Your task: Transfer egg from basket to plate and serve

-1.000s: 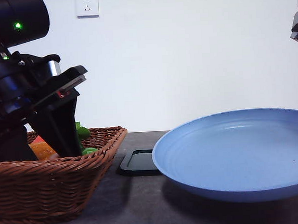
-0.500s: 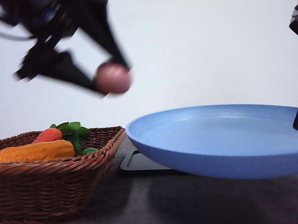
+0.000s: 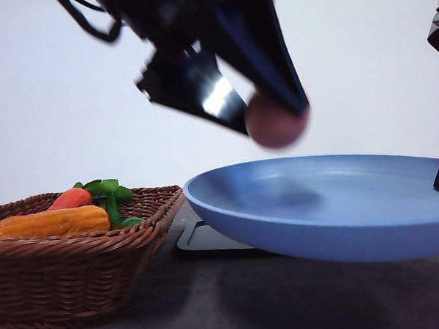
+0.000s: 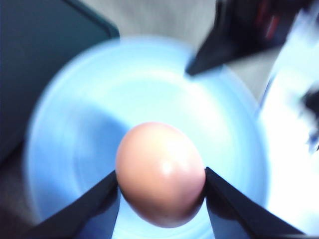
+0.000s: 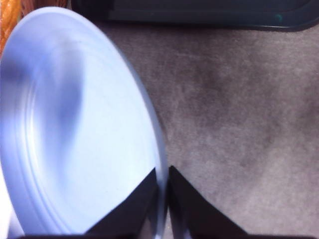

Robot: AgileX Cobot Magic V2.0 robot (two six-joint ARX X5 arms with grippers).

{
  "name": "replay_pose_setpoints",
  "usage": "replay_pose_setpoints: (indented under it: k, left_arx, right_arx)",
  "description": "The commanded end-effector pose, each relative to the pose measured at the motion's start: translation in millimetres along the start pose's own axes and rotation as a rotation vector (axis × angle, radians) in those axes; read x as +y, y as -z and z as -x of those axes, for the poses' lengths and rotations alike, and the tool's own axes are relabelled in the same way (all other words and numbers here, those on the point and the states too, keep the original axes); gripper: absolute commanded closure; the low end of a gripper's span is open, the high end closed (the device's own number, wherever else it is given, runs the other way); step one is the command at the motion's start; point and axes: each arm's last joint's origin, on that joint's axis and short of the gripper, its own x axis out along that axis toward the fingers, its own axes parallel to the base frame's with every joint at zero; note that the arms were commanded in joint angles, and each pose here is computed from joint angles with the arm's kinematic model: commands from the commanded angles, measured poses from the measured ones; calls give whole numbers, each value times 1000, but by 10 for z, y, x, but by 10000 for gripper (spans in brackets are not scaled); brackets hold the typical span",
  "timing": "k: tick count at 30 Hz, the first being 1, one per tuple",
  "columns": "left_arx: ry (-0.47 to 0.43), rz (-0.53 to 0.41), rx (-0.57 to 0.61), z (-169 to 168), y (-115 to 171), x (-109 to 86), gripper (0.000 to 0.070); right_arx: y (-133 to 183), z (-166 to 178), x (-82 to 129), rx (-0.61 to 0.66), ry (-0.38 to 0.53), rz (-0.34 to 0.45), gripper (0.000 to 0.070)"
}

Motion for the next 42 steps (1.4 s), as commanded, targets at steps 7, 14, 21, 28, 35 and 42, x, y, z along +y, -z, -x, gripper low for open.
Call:
replay_pose_setpoints:
  k: [7, 14, 21, 28, 35, 42]
  left_arx:
    - [18, -72, 70, -262, 39, -42, 460]
    - [18, -69, 81, -287, 51, -36, 434]
    - [18, -69, 82, -289, 52, -35, 321]
    - [15, -28, 80, -217, 42, -44, 305]
    - [-25, -41, -35, 247, -53, -114, 307]
    - [-191, -59, -215, 1005, -43, -224, 307]
  right_arx:
    - [4, -6, 6, 12, -11, -5, 700]
    - [16, -6, 3, 23, -9, -13, 700]
    - [18, -6, 3, 25, -8, -15, 700]
    - [28, -7, -1, 40, -5, -48, 700]
    - [-82, -40, -23, 54, 2, -63, 700]
    - [-388, -121, -112, 47, 15, -90, 700]
